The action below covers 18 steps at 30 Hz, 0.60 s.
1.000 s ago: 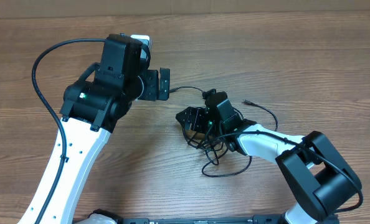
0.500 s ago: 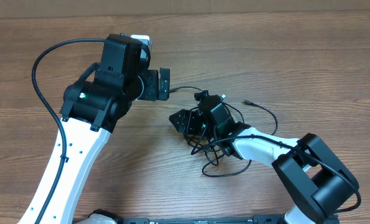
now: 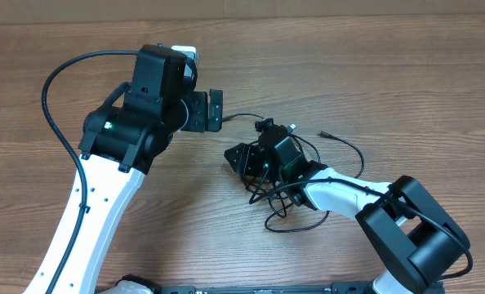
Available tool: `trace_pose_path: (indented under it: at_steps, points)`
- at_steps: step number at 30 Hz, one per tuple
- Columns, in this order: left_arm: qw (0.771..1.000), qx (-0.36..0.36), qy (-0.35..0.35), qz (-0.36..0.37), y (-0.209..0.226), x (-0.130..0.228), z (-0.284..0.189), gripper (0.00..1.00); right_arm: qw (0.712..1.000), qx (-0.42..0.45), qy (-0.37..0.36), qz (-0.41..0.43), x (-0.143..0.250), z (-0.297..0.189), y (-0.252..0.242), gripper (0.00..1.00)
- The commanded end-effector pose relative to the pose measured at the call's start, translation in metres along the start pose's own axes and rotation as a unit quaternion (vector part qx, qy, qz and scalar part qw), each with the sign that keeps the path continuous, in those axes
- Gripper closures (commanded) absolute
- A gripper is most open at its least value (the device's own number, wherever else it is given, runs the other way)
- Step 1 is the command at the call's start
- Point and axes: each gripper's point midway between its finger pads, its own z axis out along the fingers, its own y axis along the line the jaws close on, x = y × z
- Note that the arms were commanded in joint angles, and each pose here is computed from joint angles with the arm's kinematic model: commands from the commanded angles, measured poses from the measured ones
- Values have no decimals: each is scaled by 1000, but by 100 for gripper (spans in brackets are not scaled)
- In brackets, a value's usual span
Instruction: Untangle cables
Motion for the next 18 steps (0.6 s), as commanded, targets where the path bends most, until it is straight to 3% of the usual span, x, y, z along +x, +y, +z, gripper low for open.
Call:
trace_pose_path:
  at_steps: [1, 11, 13, 15, 16, 18]
  points:
    - [1000, 0, -18, 8, 0, -7, -11, 1, 1000, 1, -14, -4, -5, 3, 1, 44]
    - [1000, 0, -18, 8, 0, -7, -11, 0, 1000, -9, -3, 8, 2, 12, 0, 48]
    - [1000, 0, -18, 8, 0, -7, -11, 0, 1000, -8, -1, 8, 3, 12, 0, 59]
    - [1000, 0, -18, 8, 0, -7, -11, 0, 1000, -14, 11, 6, 9, 13, 2, 91]
    - [1000, 0, -18, 8, 0, -7, -11, 0, 1000, -20, 20, 5, 13, 14, 5, 96]
    - [1000, 0, -18, 8, 0, -7, -11, 0, 999, -30, 33, 3, 19, 14, 9, 96]
